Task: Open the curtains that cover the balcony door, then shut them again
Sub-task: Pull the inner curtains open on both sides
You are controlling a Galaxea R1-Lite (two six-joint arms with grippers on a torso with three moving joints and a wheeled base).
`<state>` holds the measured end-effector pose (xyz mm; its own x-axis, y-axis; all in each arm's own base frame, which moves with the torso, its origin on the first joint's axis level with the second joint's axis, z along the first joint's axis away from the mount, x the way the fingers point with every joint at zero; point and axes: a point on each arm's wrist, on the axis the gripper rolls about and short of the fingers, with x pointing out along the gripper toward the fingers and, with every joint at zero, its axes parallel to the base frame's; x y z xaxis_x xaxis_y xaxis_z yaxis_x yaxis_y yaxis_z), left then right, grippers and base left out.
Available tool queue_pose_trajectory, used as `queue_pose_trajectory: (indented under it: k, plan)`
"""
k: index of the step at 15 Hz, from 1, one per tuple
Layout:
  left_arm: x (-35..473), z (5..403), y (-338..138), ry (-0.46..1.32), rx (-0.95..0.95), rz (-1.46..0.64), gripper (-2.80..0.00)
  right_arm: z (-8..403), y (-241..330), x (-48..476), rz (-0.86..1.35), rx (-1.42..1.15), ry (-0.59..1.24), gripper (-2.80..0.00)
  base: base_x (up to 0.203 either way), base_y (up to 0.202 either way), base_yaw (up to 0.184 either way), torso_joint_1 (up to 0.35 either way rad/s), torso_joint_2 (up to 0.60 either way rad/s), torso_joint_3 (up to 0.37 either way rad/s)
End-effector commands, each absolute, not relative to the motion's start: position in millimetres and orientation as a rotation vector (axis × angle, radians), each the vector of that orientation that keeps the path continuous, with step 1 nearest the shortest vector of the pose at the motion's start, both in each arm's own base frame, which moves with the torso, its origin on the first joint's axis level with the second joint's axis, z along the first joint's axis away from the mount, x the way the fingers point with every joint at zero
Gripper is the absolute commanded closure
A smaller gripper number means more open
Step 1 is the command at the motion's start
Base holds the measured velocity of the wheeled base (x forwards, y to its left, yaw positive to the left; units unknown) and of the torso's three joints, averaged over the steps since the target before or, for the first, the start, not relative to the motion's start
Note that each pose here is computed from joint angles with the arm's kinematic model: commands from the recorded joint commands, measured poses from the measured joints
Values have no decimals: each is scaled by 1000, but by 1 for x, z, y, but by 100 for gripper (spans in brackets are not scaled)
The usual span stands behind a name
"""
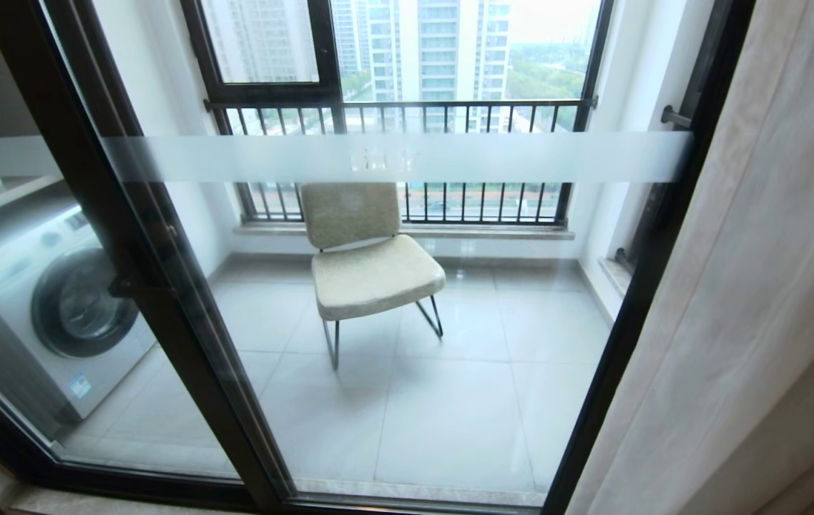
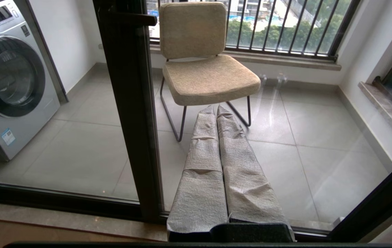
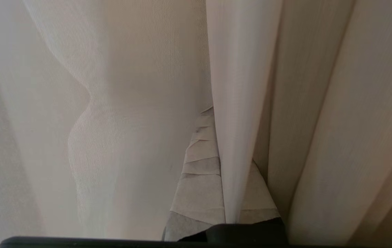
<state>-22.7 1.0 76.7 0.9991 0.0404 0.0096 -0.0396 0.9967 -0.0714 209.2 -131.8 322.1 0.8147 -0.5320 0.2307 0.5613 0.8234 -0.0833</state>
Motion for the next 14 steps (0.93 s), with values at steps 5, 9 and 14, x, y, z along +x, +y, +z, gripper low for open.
queue_pose_trajectory:
  k: [5, 9, 14]
  plan:
    - [-23, 77, 1, -12, -72, 41, 0, 318, -152, 209, -650, -156, -190, 0, 0, 0, 0, 0, 0, 0]
    - [-23, 77, 1, -12, -72, 41, 0, 315, -167, 208, -697, -154, -174, 0, 0, 0, 0, 0, 0, 0]
    - [-23, 77, 1, -12, -72, 41, 0, 317, -200, 208, -782, -143, -179, 0, 0, 0, 0, 0, 0, 0]
